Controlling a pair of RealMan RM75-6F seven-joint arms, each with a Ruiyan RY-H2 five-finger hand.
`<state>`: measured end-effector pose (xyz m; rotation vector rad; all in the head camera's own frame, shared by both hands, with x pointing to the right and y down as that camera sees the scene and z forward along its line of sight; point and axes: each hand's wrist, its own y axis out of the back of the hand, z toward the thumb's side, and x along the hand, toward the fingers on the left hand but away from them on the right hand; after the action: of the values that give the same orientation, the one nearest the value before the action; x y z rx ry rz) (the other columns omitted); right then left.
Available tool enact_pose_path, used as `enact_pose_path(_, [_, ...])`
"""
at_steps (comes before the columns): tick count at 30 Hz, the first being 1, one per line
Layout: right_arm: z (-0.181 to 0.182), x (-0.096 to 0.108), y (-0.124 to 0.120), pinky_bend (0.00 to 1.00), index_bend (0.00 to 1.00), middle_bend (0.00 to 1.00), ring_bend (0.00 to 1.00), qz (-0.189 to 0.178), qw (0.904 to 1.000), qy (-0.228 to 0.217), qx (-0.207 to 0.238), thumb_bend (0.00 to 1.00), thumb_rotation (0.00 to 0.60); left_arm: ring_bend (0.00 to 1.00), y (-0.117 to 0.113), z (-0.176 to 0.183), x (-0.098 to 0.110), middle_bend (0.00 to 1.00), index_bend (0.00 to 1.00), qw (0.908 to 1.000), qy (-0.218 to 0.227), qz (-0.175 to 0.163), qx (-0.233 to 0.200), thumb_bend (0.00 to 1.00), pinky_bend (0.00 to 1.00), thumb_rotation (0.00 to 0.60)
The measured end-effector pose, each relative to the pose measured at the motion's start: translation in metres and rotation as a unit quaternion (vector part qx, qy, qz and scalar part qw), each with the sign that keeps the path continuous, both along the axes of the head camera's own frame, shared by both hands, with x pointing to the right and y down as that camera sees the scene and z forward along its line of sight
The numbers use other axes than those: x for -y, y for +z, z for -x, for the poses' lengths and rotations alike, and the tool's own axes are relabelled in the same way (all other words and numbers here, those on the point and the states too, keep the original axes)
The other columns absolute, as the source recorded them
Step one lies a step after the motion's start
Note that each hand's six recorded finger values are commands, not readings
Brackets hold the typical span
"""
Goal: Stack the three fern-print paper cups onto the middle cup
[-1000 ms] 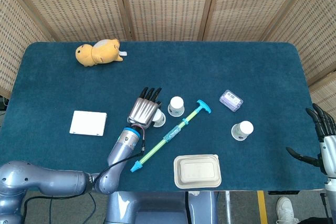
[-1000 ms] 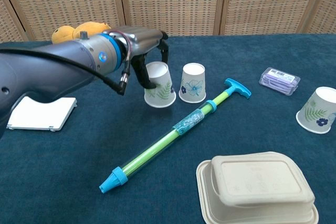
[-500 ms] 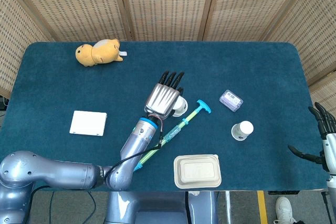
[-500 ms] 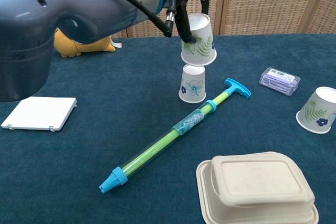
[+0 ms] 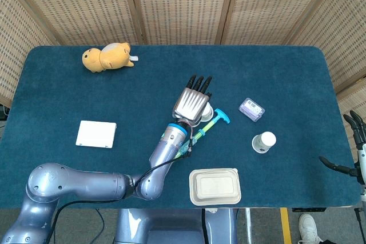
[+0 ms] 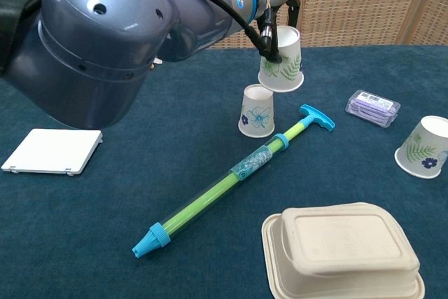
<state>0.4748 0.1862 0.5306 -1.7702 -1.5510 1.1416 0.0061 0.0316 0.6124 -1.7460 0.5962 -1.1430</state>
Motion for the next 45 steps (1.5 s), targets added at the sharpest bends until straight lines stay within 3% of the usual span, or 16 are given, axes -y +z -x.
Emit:
enact_pose_path(21, [-0.004,0.001,0.003,0.00,0.07,0.00,0.00,0.003,1.0000,0.006,-0.002,0.18,0.600,0.00,0.032,0.008,0.009,0.00,0.44,0.9991,-0.017,0.013,0.035,0.29,0.03,0.600])
enact_pose_path(36, [-0.005,0.001,0.001,0.00,0.07,0.00,0.00,0.000,1.0000,0.008,0.002,0.18,0.600,0.00,0.032,0.014,0.010,0.00,0.43,0.9988,-0.021,0.014,0.041,0.29,0.03,0.600])
enact_pose_path(45, [-0.004,0.000,-0.002,0.00,0.07,0.00,0.00,-0.006,1.0000,0.006,0.003,0.18,0.600,0.00,0.038,0.022,0.010,0.00,0.30,0.9981,-0.026,0.024,0.051,0.29,0.02,0.600])
